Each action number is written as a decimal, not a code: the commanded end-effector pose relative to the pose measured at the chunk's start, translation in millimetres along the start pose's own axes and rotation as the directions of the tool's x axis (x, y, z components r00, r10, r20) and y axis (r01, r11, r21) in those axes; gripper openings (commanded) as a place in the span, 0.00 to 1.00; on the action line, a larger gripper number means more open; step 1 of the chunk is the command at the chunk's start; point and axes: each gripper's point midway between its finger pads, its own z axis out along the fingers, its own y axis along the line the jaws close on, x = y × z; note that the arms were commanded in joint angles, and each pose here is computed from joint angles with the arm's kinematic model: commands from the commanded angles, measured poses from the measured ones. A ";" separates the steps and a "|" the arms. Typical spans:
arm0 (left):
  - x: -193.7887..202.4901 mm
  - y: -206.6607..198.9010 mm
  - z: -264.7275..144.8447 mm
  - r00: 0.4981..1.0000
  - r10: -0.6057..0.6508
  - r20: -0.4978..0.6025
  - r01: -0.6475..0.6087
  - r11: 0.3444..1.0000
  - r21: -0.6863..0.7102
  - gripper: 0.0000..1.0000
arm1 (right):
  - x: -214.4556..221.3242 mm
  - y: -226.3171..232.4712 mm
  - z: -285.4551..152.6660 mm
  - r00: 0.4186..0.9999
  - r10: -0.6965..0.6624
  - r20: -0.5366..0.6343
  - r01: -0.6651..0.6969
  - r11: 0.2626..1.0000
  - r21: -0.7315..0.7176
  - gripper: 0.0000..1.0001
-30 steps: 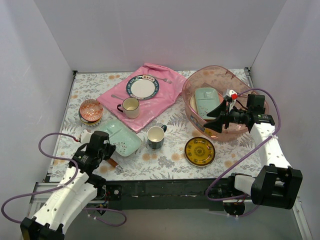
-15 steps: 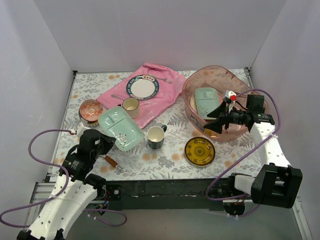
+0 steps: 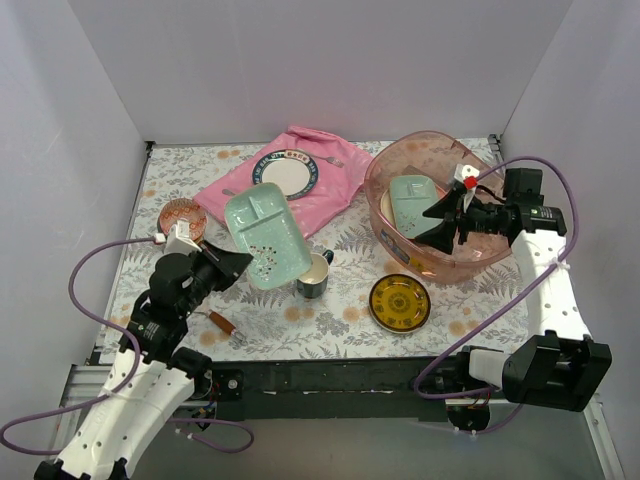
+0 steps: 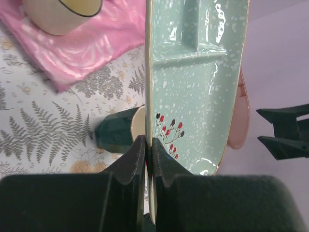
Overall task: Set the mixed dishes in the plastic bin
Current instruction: Pick up the plate at the center of the board, then place the plate in the plastic bin.
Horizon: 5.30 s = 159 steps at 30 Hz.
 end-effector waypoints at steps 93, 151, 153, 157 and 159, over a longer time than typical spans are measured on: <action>21.6 -127.1 43.1 0.837 0.535 0.115 -0.545 0.796 0.263 0.98 | -99.0 -76.2 -4.2 0.899 0.419 0.130 -0.438 0.869 0.228 0.01; 6.7 -12.7 23.0 0.721 0.678 0.142 -0.681 0.732 -0.039 0.98 | 104.0 -260.8 31.2 0.681 0.725 -0.103 -0.641 0.658 0.394 0.23; 7.2 -12.2 23.6 0.720 0.680 0.139 -0.682 0.731 -0.040 0.98 | 106.7 -263.0 31.5 0.678 0.728 -0.103 -0.641 0.654 0.401 0.26; 8.2 -11.4 24.7 0.719 0.682 0.134 -0.683 0.729 -0.042 0.98 | 114.3 -265.9 32.0 0.668 0.736 -0.108 -0.642 0.644 0.416 0.33; 7.9 -11.2 24.7 0.718 0.683 0.134 -0.684 0.728 -0.044 0.98 | 118.2 -267.5 32.6 0.665 0.739 -0.111 -0.642 0.641 0.421 0.35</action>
